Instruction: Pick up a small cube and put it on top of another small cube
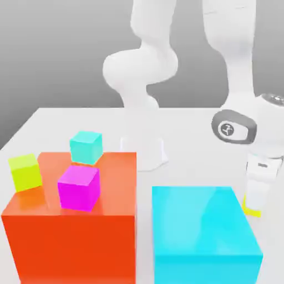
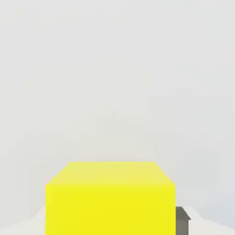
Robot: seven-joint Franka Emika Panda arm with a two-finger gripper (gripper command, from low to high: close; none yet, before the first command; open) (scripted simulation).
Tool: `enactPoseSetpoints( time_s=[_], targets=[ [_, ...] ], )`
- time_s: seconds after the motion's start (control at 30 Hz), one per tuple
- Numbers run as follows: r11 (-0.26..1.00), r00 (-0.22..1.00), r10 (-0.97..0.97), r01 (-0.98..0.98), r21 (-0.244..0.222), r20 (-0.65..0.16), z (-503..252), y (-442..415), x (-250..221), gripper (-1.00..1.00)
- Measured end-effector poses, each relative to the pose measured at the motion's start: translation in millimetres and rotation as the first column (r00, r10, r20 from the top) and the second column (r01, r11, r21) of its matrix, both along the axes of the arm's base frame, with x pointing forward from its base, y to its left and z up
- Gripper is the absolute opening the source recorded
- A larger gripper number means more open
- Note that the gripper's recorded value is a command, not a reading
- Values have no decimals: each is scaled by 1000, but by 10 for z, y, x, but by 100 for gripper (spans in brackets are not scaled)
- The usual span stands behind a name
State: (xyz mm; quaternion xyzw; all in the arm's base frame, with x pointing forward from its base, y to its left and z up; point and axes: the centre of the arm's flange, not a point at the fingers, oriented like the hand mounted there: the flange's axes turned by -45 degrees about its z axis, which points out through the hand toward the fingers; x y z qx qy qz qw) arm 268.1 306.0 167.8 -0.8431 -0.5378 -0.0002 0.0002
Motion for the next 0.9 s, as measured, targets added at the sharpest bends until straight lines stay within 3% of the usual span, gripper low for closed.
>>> enactPoseSetpoints(
  time_s=[0.1,0.27,0.43,0.67,0.8,0.83,0.9],
  targets=[
    [1000,1000,-9,9,-4,4,309,-65,132,-100],
    [990,990,-136,137,-20,23,946,-896,1248,-100],
    [975,975,-222,222,-25,26,1688,-1994,1948,-100],
    [946,946,-323,323,-5,4,2666,-3699,2129,-100],
    [936,936,-351,351,3,-2,2367,-4119,2071,-100],
    [936,936,-352,352,2,-2,2279,-4134,2063,100],
    [936,936,-352,352,3,-2,2279,-4134,2063,100]
  ],
)
